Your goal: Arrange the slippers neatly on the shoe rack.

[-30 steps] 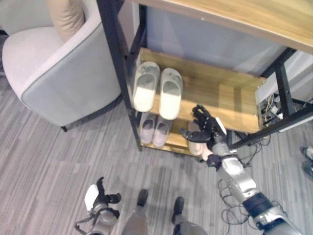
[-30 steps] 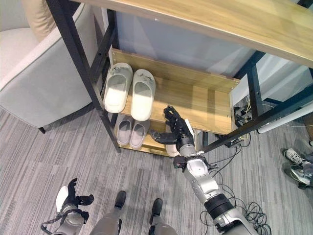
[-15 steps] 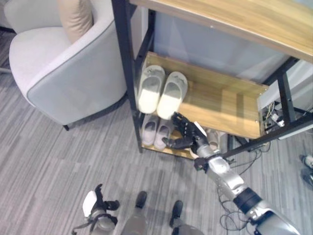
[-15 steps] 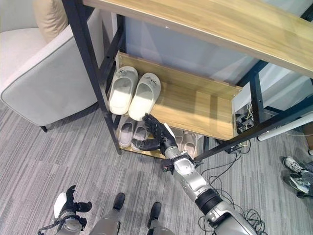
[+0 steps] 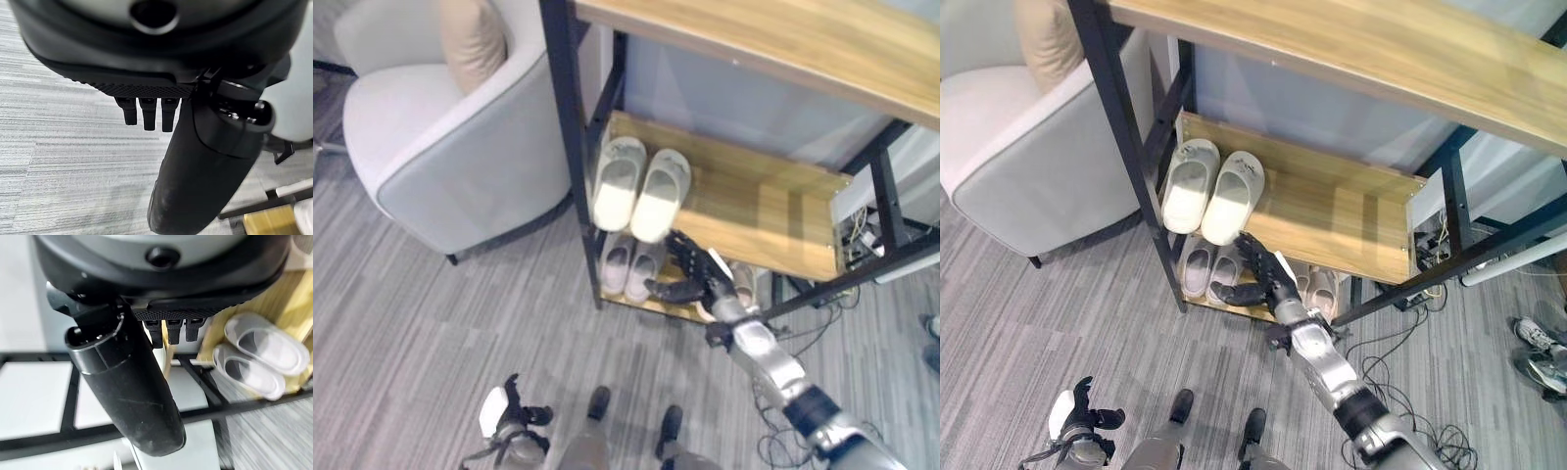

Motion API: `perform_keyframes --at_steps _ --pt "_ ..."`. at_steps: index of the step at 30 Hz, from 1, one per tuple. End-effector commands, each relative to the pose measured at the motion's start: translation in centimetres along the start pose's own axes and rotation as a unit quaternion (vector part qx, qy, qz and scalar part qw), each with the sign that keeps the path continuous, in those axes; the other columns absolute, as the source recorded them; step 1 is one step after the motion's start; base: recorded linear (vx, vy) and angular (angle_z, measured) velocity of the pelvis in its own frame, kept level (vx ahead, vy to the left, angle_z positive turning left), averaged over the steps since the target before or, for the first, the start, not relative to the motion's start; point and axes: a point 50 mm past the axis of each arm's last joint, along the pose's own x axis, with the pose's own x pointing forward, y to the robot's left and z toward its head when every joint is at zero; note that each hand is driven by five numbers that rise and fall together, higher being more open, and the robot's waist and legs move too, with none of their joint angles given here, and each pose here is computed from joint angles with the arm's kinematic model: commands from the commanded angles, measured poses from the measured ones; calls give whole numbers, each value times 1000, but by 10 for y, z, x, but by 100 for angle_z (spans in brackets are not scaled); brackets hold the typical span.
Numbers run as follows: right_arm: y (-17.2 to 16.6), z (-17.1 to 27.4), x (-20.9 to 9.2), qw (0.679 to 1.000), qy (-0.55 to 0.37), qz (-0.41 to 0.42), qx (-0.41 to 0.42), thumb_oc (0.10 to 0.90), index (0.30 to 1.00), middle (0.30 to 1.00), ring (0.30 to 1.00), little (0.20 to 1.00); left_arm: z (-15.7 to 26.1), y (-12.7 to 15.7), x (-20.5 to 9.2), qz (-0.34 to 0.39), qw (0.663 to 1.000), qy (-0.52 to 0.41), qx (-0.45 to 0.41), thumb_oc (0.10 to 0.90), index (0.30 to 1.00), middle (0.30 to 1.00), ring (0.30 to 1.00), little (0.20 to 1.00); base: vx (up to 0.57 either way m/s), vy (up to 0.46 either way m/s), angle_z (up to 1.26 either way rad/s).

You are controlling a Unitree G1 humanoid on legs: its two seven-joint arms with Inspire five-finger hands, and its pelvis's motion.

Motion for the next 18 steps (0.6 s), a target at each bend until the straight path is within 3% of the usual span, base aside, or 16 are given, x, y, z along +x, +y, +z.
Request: perform_keyframes --at_steps 1,5,9,15,18 --pt "-18 40 3 994 -106 -6 -26 800 900 900 900 900 -3 12 6 30 999 -3 37 800 900 900 900 900 -7 -17 -17" --pt "-31 14 -18 998 -54 -17 -21 800 900 900 900 900 -12 12 4 31 999 15 28 800 900 900 900 900 -34 -30 -16" --pt "-54 -40 -53 995 69 -55 -49 800 900 900 900 900 -30 1 -5 -20 997 71 -27 800 900 900 900 900 -54 -56 -12" --pt "-76 -98 -94 969 198 -137 -55 800 900 900 900 900 -47 -19 -22 -87 988 107 -73 800 900 900 900 900 -59 -54 -9" --pt "-86 -131 -129 938 286 -187 -60 800 900 900 900 900 -50 -24 -26 -110 983 115 -90 800 900 900 900 900 -100 -69 -6"
